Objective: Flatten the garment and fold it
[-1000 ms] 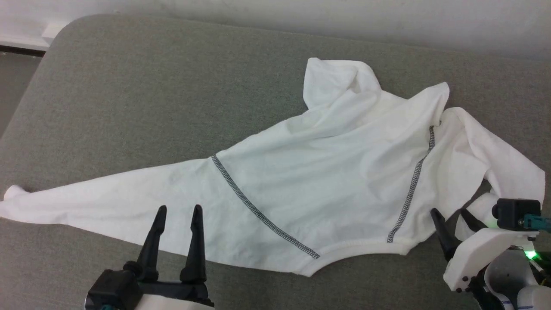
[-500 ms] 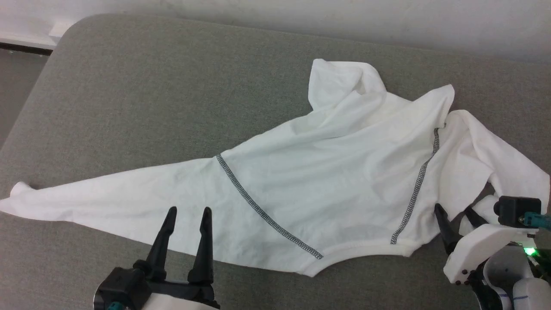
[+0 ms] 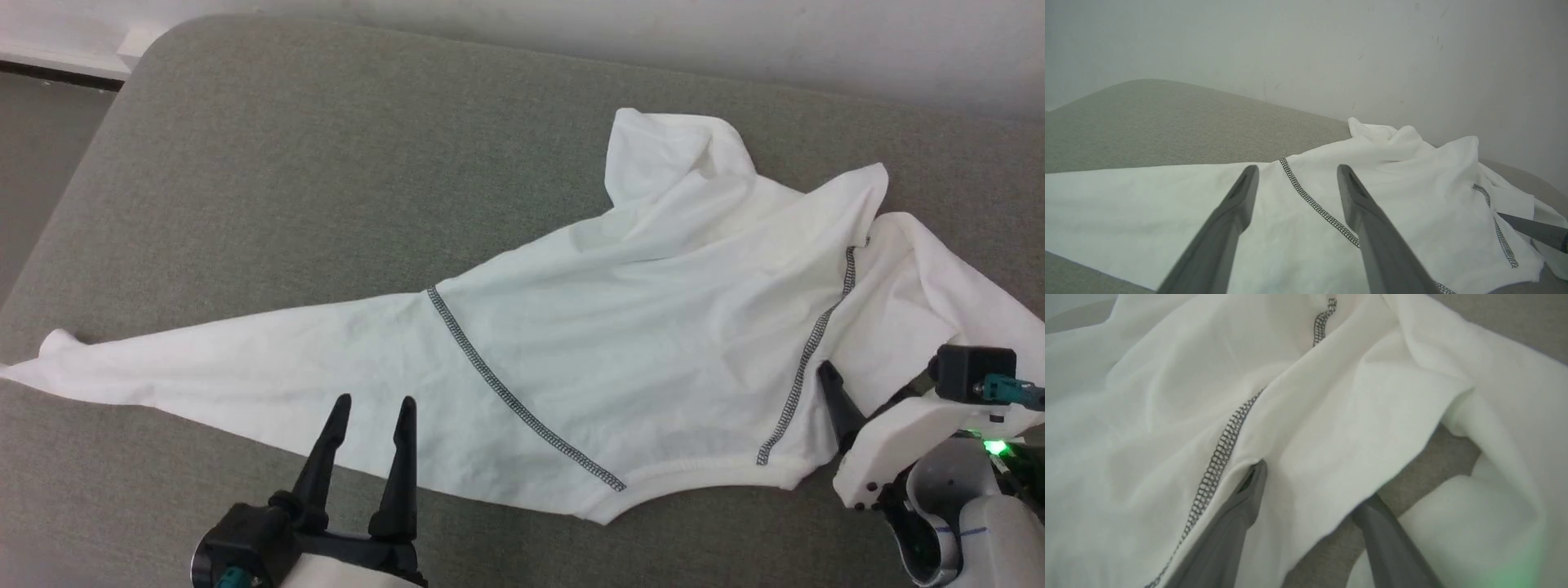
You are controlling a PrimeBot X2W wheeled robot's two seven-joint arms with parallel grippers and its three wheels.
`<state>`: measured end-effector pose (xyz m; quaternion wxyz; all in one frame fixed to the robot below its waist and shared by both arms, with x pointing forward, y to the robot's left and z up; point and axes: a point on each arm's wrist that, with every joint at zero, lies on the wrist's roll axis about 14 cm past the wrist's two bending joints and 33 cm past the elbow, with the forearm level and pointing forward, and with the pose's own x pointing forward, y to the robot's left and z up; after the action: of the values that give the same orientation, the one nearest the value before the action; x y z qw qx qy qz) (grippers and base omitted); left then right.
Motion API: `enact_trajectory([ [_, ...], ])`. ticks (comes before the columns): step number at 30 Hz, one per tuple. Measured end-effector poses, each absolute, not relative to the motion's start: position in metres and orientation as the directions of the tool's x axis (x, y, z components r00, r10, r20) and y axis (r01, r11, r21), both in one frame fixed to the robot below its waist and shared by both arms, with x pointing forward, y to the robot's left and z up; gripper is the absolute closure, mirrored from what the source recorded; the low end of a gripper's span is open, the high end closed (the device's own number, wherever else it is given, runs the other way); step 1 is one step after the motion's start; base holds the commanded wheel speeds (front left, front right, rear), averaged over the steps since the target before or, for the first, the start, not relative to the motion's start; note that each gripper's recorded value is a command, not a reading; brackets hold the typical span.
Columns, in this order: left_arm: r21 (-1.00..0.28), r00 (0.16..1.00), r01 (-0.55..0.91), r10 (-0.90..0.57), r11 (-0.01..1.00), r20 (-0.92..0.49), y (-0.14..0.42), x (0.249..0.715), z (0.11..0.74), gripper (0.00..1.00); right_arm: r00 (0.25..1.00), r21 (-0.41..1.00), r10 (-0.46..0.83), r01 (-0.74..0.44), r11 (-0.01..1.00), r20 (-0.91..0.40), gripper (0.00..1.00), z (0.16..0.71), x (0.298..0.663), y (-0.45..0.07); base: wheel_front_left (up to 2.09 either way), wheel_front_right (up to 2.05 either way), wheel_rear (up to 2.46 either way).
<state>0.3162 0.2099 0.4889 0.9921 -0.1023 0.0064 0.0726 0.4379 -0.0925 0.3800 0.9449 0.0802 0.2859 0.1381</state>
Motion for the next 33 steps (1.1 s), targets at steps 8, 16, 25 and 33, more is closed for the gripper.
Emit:
enact_trajectory([
  [8,-0.202,0.993,-0.116,0.110,0.972,-0.038,0.204,0.323,0.485,0.00,0.832,0.226,0.296,-0.210,0.951,-0.470,1.00,0.383,0.453,-0.091,0.00,0.00,0.00],
  [16,-0.055,0.961,0.105,-0.115,0.993,-0.250,0.187,0.310,0.465,0.00,0.855,0.221,0.276,-0.195,0.955,-0.438,1.00,0.392,0.451,-0.098,0.00,0.00,0.00],
  [25,-0.014,0.788,0.370,-0.321,0.929,-0.525,0.152,0.288,0.427,0.00,0.864,0.227,0.260,-0.175,0.958,-0.431,1.00,0.393,0.451,-0.106,0.00,0.00,0.00],
  [33,0.032,0.698,0.472,-0.351,0.881,-0.624,0.148,0.294,0.394,0.00,0.863,0.226,0.249,-0.162,0.960,-0.440,1.00,0.389,0.451,-0.111,0.00,0.00,0.00],
])
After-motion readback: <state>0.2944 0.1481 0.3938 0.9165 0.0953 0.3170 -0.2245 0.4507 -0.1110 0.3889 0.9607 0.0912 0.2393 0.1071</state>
